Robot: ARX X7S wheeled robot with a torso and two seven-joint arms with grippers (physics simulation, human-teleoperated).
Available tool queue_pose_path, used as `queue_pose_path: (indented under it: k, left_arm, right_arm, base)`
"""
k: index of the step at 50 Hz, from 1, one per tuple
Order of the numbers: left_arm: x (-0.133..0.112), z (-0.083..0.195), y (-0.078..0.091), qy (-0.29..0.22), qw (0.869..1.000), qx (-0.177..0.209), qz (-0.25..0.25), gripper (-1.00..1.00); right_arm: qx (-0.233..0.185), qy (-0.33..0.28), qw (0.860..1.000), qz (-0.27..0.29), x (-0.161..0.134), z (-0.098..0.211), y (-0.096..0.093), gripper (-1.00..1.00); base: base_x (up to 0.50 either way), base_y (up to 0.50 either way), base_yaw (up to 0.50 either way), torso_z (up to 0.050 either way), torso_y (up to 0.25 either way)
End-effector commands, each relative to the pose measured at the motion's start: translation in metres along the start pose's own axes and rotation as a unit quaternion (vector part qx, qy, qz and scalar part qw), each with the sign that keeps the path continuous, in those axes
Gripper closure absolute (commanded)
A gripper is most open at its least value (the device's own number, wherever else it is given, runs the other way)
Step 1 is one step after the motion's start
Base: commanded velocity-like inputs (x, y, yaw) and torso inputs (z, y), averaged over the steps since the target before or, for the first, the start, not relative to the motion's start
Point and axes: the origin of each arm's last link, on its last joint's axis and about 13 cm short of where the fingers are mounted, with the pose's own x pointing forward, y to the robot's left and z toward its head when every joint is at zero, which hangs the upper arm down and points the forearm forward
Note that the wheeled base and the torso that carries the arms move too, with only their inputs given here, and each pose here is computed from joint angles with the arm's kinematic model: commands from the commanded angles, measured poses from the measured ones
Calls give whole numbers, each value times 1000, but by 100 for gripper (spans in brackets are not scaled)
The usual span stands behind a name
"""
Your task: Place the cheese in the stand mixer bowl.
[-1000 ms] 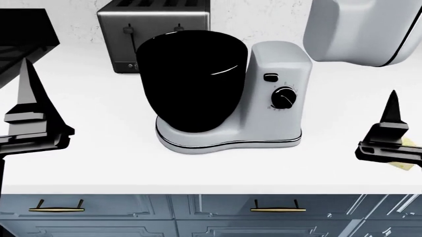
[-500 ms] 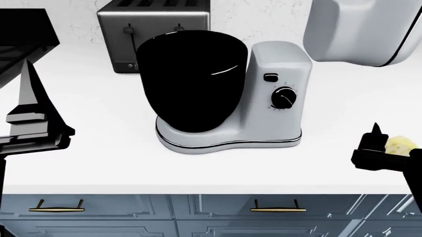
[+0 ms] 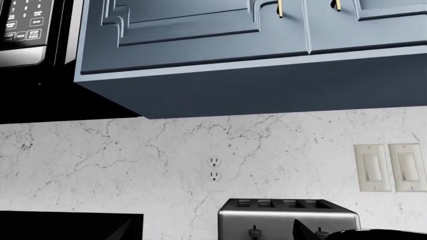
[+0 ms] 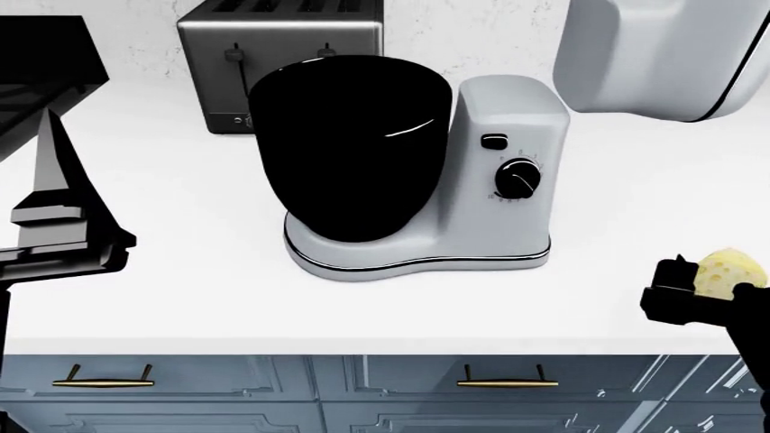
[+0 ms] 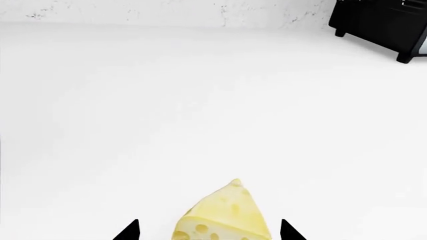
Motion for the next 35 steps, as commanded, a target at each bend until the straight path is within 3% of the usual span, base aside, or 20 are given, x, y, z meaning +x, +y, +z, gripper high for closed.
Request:
queue_pose_path:
  k: [1,23,24,35]
  left_arm:
    - [1,0,1,-12,1000,-1,2,-100]
    - [1,0,1,-12,1000,-2,4,-100]
    - [1,0,1,-12,1000,-2,3,-100]
    - [1,0,2,-12,1000,-1,6,-100]
  right_arm:
    - [-5,28,999,20,16,-3,1,-100]
    - [-26,111,993,6,46,-38,-11,-100]
    - [-24,113,993,7,46,-41,-11,100]
    - [-23,84,996,25,34,-35,-8,100]
  base:
    - [0,0,0,0,0]
    - [0,0,0,0,0]
    - [0,0,0,0,0]
    - [1,0,0,0,0]
